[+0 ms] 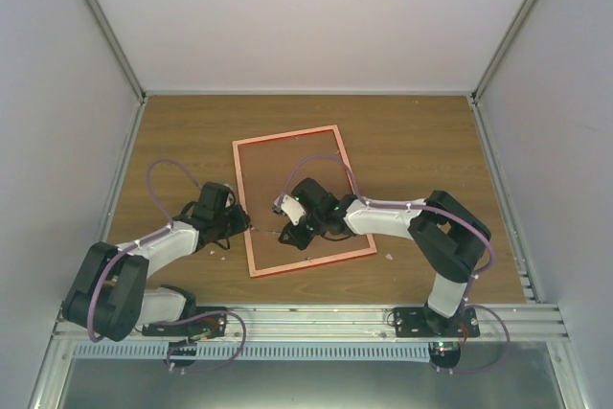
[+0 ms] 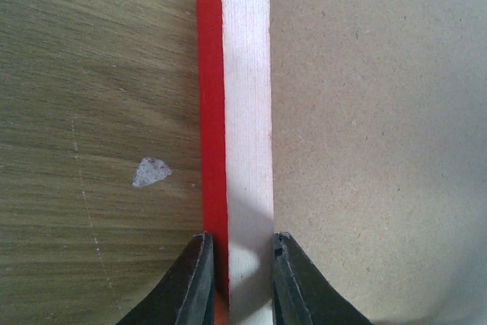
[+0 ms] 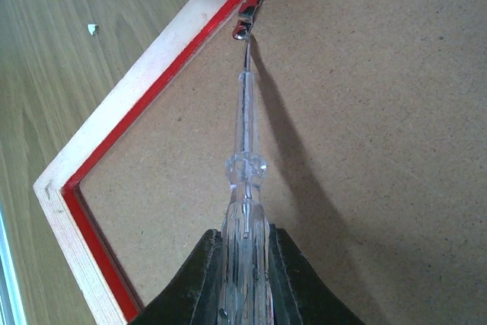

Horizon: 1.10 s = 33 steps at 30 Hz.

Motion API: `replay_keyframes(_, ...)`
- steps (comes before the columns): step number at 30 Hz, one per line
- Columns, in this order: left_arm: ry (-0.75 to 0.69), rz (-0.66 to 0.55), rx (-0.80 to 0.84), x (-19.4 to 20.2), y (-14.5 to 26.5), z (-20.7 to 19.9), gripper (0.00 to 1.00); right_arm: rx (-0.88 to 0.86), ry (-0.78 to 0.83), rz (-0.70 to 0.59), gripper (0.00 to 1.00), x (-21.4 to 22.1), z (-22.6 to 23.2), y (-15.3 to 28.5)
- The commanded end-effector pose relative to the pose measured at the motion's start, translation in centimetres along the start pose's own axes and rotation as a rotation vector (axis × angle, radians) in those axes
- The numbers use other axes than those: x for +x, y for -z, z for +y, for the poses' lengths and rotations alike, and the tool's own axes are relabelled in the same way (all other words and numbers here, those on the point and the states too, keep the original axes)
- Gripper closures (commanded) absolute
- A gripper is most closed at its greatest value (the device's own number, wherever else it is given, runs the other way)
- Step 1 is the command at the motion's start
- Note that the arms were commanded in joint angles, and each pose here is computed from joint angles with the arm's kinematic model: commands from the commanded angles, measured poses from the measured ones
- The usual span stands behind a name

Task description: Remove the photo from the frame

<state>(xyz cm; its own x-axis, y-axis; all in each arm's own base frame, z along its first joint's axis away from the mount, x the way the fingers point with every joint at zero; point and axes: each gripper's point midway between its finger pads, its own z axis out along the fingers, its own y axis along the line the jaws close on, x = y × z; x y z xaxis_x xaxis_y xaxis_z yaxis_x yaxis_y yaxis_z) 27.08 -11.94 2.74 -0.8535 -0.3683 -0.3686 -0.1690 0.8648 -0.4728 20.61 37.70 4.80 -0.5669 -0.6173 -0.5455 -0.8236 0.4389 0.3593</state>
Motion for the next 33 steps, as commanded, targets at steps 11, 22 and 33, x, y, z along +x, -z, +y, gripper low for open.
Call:
replay_keyframes(11,-0.023,0.017,0.100,0.7,-0.4,-2.7,0.91,0.097,-0.026,-0.047,1.00,-1.3,-0.4,1.3)
replay_keyframes(22,-0.020,0.018,0.099,0.6,-0.5,-2.9,0.91,0.021,0.021,0.001,0.99,0.0,1.8,1.1)
replay_keyframes(33,-0.021,0.022,0.102,0.8,-0.6,-3.1,0.91,0.064,-0.006,0.032,0.99,0.6,0.8,0.3)
